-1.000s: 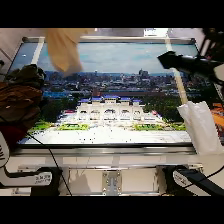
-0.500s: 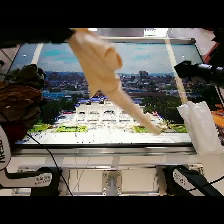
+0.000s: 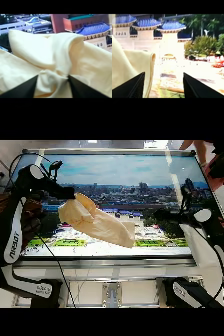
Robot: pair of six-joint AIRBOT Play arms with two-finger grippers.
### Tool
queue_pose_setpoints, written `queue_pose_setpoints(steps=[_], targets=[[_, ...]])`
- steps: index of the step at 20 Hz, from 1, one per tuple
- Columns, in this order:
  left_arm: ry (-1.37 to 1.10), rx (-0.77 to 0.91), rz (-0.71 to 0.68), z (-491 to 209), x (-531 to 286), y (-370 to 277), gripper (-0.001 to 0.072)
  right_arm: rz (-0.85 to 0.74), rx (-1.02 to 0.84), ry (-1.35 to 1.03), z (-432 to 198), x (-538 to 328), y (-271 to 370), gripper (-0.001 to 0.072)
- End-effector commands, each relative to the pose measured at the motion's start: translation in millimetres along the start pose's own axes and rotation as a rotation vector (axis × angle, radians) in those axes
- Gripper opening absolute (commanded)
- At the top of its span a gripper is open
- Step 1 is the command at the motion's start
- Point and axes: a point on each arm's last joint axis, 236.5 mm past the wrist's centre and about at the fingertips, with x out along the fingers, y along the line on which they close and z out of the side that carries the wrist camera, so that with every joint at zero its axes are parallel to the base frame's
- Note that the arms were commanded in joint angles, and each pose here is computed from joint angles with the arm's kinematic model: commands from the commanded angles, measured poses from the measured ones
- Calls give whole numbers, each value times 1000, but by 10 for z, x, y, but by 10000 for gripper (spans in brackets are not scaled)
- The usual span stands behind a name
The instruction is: Fold the shirts.
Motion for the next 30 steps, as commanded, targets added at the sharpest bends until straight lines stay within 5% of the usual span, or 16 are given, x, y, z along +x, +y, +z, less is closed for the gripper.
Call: queue_pose_setpoints(steps=[1, 14, 17, 19, 21, 23, 27, 30], targets=[[-75, 8, 49, 251, -84, 98, 713, 117, 7, 77, -362, 208, 403, 541], [-219, 76, 73, 719, -625, -15, 712, 175, 113, 202, -781, 1386, 388, 536], [-216, 85, 89, 715, -627, 21, 712, 208, 70, 155, -564, 1384, 494, 304], [-214, 87, 99, 712, -626, 46, 707, 212, 48, 117, -384, 1368, 545, 33], [-208, 90, 113, 704, -613, 81, 701, 226, 30, 92, -228, 1327, 604, 31], [-188, 84, 109, 650, -538, 96, 535, 259, -2, 68, -19, 1215, 708, 30], [-48, 62, 54, 209, -77, 109, 526, 293, -66, 14, 421, 907, 826, 30], [2, 150, -173, -70, 196, -338, 552, 282, -96, 8, 537, 836, 843, 29]])
